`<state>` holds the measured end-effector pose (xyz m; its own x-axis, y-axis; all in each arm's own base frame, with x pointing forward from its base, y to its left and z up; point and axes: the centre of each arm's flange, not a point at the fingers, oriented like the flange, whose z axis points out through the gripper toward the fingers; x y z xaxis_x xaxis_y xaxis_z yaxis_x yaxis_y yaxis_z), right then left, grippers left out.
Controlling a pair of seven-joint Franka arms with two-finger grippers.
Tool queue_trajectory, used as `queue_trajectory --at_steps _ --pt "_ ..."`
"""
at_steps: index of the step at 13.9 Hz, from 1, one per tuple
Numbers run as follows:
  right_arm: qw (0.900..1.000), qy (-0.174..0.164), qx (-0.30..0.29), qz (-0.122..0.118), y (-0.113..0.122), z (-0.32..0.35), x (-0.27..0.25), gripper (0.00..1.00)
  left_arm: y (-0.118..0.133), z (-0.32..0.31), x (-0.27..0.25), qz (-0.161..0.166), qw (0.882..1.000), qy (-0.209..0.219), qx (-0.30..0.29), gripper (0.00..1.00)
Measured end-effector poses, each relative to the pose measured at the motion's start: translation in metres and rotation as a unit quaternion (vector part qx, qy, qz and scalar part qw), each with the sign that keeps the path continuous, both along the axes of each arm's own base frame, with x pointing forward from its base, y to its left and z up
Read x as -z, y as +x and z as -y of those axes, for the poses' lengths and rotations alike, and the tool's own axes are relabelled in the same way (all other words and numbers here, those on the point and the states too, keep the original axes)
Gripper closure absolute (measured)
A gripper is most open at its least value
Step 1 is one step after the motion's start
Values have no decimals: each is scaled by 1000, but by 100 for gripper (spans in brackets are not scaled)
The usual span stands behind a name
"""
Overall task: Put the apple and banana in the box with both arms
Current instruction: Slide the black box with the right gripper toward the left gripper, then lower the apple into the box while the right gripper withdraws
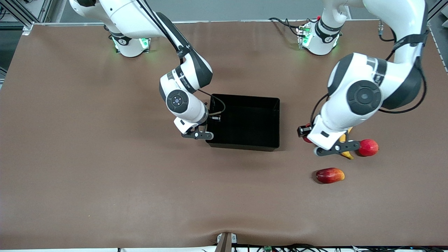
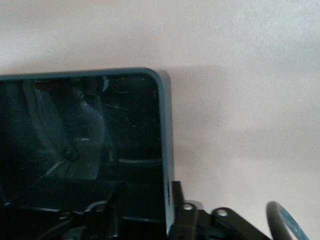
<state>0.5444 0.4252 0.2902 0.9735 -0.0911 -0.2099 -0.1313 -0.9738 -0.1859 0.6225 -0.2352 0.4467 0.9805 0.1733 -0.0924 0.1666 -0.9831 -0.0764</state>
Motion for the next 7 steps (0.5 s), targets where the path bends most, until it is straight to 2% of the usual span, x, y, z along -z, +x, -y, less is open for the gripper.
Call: queue_trajectory --at_steps 3,5,7 --pt "1000 7 5 -17 35 24 -67 17 1 -9 4 -4 1000 2 -9 30" --pt "1000 1 10 -7 57 54 -101 0 3 -15 7 -4 1000 3 -13 30" --pt "1000 -22 9 -4 73 84 -127 0 1 -14 15 -8 1000 4 -12 30"
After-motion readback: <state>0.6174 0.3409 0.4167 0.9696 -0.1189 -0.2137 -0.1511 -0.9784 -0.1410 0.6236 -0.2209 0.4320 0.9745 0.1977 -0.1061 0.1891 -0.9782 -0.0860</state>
